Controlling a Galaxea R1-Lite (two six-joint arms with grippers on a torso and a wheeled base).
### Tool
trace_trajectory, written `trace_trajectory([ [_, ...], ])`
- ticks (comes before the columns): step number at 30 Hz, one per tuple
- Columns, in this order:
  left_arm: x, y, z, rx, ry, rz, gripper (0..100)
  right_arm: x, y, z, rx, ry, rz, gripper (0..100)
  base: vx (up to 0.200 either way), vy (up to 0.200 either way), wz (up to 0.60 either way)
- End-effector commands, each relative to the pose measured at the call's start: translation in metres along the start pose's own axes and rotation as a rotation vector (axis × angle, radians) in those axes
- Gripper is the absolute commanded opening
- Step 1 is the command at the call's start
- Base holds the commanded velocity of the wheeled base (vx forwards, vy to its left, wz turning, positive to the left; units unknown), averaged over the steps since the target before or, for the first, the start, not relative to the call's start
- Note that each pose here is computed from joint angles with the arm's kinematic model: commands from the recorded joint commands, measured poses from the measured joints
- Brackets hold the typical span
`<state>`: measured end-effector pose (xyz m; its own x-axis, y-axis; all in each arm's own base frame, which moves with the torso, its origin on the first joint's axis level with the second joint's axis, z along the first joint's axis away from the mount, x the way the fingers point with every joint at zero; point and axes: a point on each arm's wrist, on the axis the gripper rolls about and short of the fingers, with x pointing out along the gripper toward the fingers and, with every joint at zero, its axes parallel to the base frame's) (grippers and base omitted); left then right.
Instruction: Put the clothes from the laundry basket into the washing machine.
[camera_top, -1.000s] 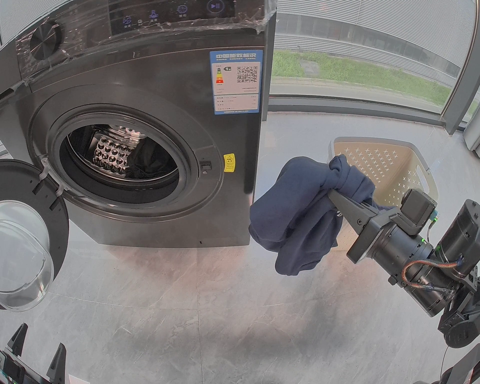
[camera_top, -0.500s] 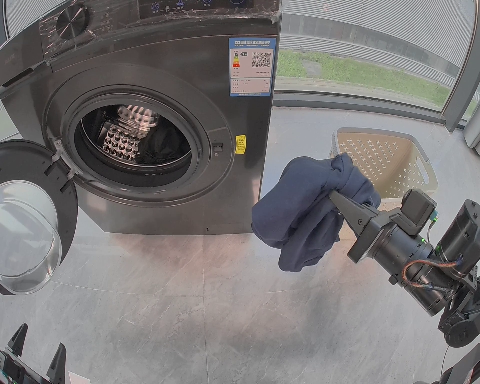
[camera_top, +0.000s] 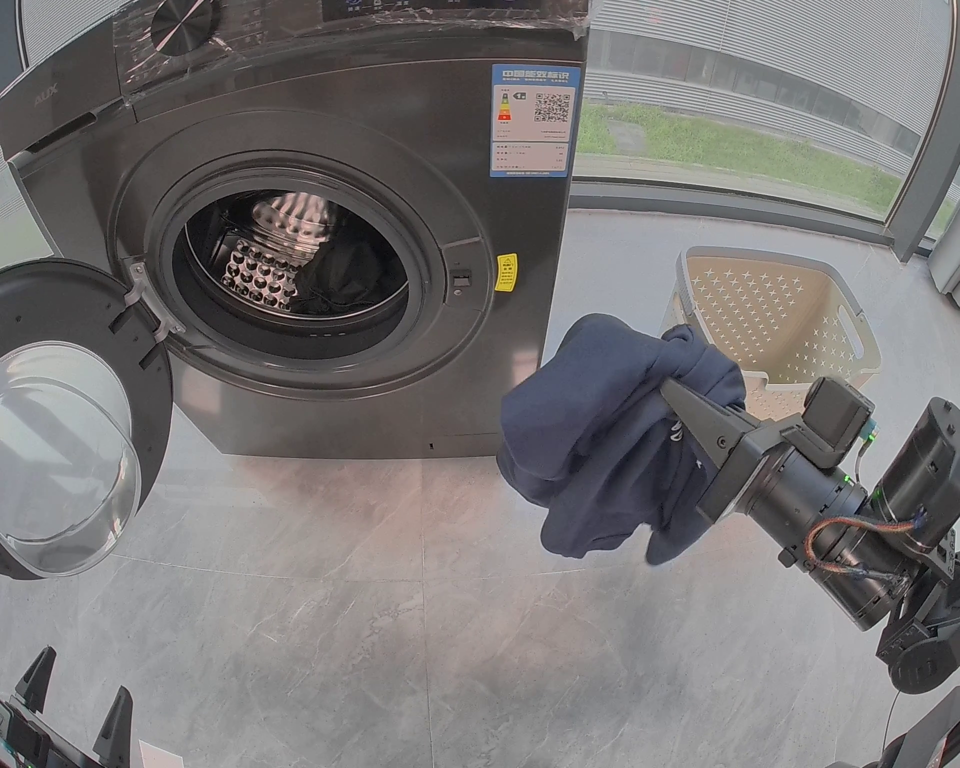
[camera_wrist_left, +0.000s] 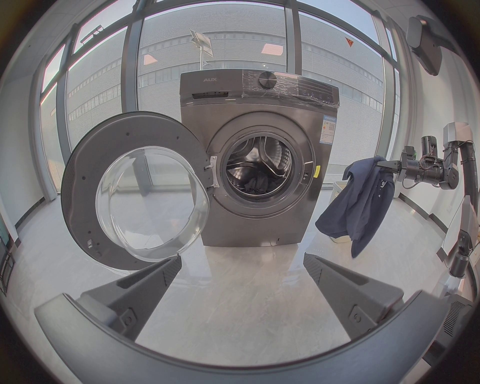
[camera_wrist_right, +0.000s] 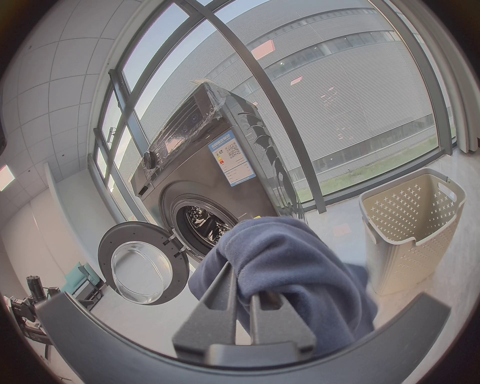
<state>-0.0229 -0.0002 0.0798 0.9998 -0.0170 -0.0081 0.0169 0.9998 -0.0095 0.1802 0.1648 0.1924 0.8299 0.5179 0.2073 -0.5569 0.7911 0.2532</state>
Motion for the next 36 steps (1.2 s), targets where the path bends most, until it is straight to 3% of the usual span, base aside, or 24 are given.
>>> trace_trajectory([
  [1, 0.0004, 0.0000, -0.0042, -0.001, 0.006, 0.000, 100, 0.0002, 0.0001, -0.0002, 0.000, 0.000, 0.001, 0, 0.000, 0.200, 0.00],
  [5, 0.0004, 0.0000, -0.0042, 0.000, 0.006, 0.002, 100, 0.0000, 0.0001, 0.0002, 0.000, -0.002, 0.001, 0, 0.000, 0.200, 0.00],
  [11, 0.0004, 0.0000, -0.0042, 0.000, 0.006, 0.000, 100, 0.0005, -0.0001, 0.0001, 0.000, -0.002, 0.000, 0, 0.000, 0.000, 0.00],
  [17, 0.0004, 0.0000, -0.0042, 0.000, 0.006, 0.002, 100, 0.0004, -0.0010, -0.0002, -0.001, 0.001, -0.003, 0, -0.200, 0.000, 0.00],
  [26, 0.0004, 0.0000, -0.0042, 0.000, 0.006, 0.002, 100, 0.0012, -0.0038, 0.0008, -0.002, -0.004, -0.014, 0, 0.000, 0.000, 0.00],
  [36, 0.0004, 0.0000, -0.0042, -0.005, 0.006, 0.002, 100, 0.0006, -0.0056, 0.0053, 0.002, -0.024, -0.023, 0, 0.000, 0.200, 0.00],
])
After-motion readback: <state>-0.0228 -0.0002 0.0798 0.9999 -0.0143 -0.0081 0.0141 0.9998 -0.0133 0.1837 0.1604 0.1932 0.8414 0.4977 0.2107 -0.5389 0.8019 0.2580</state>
